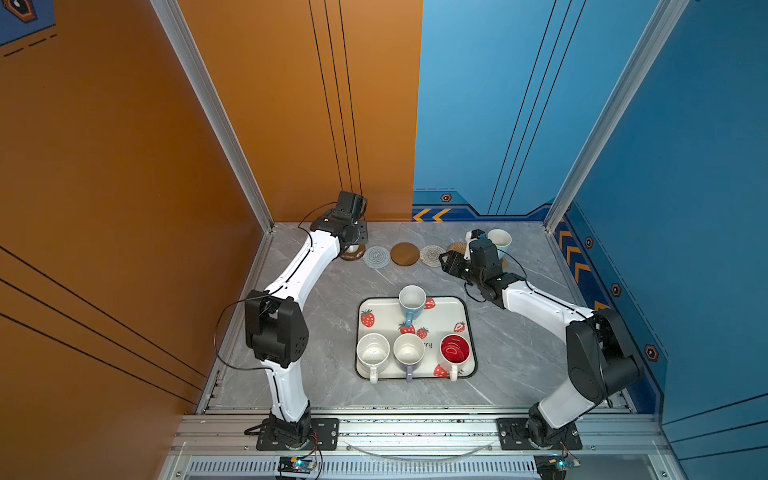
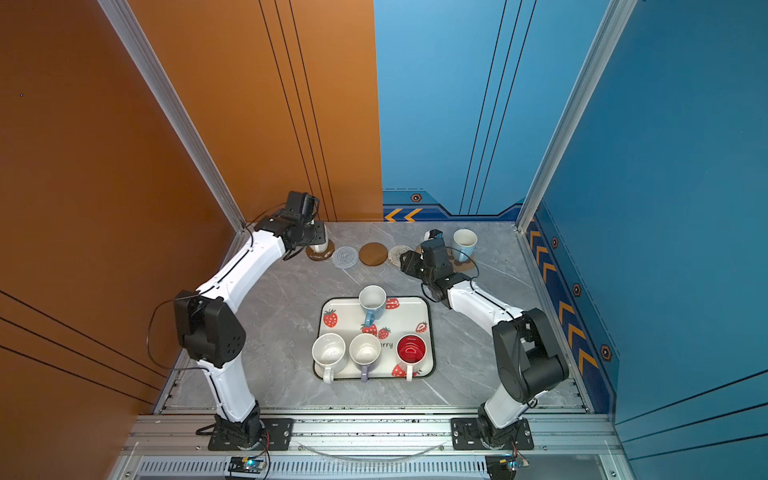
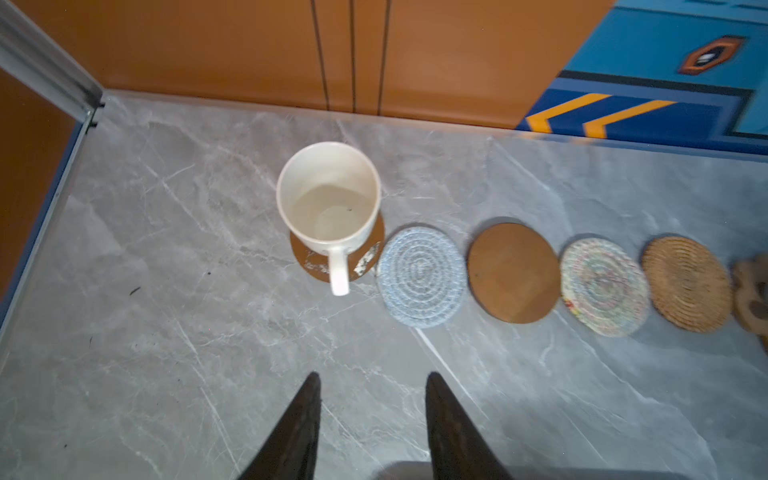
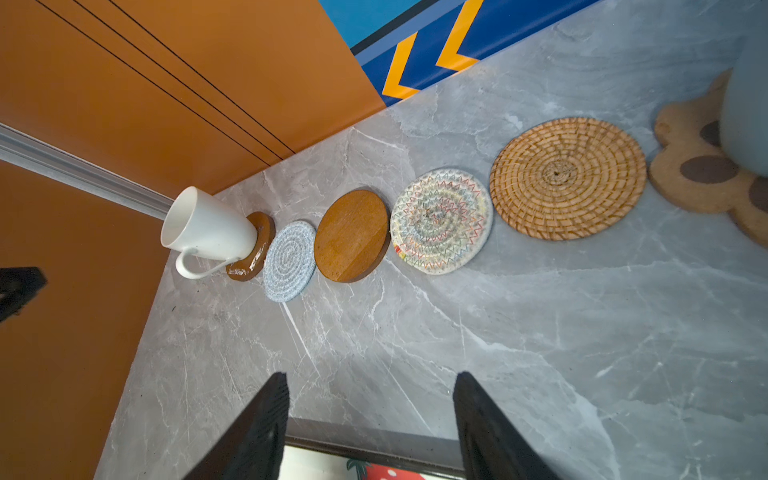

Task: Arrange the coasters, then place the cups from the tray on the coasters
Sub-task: 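Raise the left gripper off the mug while the right gripper moves over the tray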

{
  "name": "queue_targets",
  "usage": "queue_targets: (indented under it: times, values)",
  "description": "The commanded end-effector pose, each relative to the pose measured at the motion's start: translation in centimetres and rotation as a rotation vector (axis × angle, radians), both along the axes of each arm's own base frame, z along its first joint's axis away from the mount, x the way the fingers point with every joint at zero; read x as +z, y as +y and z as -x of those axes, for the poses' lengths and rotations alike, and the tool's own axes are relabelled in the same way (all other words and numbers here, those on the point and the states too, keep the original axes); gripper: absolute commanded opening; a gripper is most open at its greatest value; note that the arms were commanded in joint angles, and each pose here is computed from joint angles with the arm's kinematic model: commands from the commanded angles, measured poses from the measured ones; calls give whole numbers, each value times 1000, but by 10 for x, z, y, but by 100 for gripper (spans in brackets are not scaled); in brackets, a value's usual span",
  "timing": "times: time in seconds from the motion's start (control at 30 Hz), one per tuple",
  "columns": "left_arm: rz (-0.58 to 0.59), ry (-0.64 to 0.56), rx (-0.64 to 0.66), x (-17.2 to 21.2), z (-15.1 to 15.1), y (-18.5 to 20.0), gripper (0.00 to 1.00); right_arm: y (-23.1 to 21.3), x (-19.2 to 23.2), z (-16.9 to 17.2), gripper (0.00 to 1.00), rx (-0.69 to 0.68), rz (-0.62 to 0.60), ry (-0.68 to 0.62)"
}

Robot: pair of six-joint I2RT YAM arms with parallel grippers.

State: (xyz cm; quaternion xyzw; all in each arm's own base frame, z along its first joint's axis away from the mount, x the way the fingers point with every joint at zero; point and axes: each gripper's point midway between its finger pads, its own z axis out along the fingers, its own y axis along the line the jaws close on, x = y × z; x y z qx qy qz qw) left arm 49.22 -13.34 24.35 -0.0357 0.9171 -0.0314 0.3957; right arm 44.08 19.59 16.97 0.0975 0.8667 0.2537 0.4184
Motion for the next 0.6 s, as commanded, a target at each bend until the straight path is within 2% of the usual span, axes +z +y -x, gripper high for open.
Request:
queue_targets:
  times: [0.0, 0.13, 0.3, 0.43, 0.57]
  values:
    - [35, -103, -94, 25, 14, -27, 44, -3, 30, 8, 62, -25, 98, -44]
    - [89, -236, -161, 53, 42, -54, 48, 0, 43, 15, 62, -29, 196, -60]
    - [160, -410, -220, 74, 85, -73, 60, 9, 60, 25, 62, -10, 235, -85]
    - [175, -425, -253, 61, 111, -80, 66, 20, 80, 38, 65, 22, 267, -122]
    - [120, -414, -258, 52, 117, -81, 69, 39, 101, 58, 68, 88, 319, -174]
